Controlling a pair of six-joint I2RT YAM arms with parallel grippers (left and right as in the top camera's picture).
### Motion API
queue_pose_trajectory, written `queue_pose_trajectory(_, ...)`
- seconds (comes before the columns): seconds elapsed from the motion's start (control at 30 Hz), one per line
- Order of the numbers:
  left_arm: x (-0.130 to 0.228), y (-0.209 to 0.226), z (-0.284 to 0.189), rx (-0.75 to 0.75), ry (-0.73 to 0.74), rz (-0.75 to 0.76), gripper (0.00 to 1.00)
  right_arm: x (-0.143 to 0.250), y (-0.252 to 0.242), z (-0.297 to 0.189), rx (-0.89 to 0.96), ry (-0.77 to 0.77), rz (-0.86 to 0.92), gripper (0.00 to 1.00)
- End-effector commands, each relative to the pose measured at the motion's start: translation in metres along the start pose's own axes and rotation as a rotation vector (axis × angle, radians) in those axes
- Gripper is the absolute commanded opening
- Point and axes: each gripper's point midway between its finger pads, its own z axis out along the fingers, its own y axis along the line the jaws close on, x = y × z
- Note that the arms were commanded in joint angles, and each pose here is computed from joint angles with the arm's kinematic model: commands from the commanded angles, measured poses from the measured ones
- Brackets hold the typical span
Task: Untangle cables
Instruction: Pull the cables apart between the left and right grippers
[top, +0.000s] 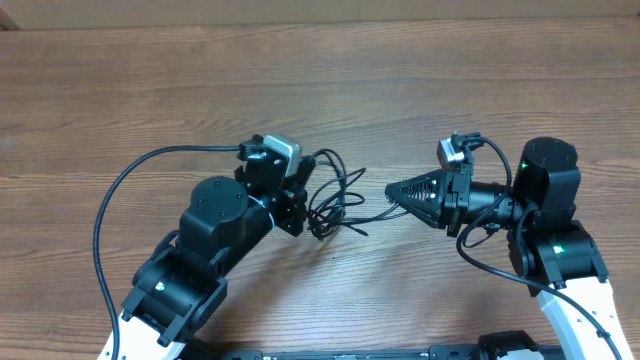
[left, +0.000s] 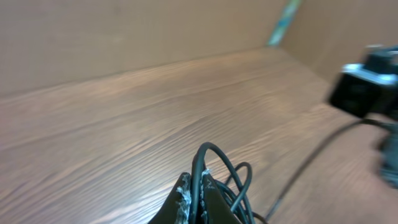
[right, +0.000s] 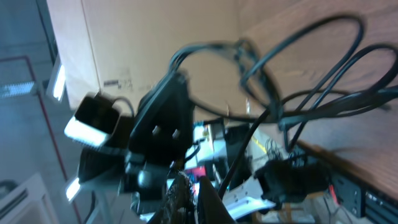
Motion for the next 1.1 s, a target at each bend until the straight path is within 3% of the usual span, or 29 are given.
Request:
queue_pose_trajectory(0.0, -0.005, 0.027, -0.005, -0.166, -0.025, -0.037, 0.04, 0.015, 0.010, 0.000, -0.030, 0.081, -0.016, 0.04)
queue_pose_trajectory(0.27, 0.013, 0.062, -0.013, -0.359, 0.036, -0.042, 0.04, 0.018, 0.012, -0.001, -0.036, 0.097, -0.021, 0.04)
queue_pose_trajectory(0.73, 0.035, 0.131, -0.030, -0.583, 0.104, -0.186, 0.04, 0.022, 0.013, -0.001, -0.044, 0.122, -0.023, 0.04)
queue_pose_trajectory(0.83, 0.041, 0.138, -0.032, -0.607, 0.129, -0.199, 0.04, 0.022, 0.014, -0.001, -0.045, 0.121, -0.028, 0.04)
queue_pose_trajectory(0.97, 0.040, 0.130, -0.025, -0.532, 0.131, -0.217, 0.04, 0.019, 0.013, -0.001, -0.041, 0.104, -0.028, 0.04)
queue_pose_trajectory(1.0, 0.039, 0.126, -0.023, -0.509, 0.128, -0.219, 0.04, 0.017, 0.012, -0.001, -0.038, 0.096, -0.029, 0.08)
queue_pose_trajectory(1.03, 0.037, 0.121, -0.020, -0.476, 0.125, -0.222, 0.04, 0.015, 0.012, -0.001, -0.035, 0.084, -0.030, 0.18)
queue_pose_trajectory(1.07, 0.036, 0.116, -0.018, -0.444, 0.122, -0.225, 0.04, 0.013, 0.011, 0.000, -0.031, 0.072, -0.030, 0.35)
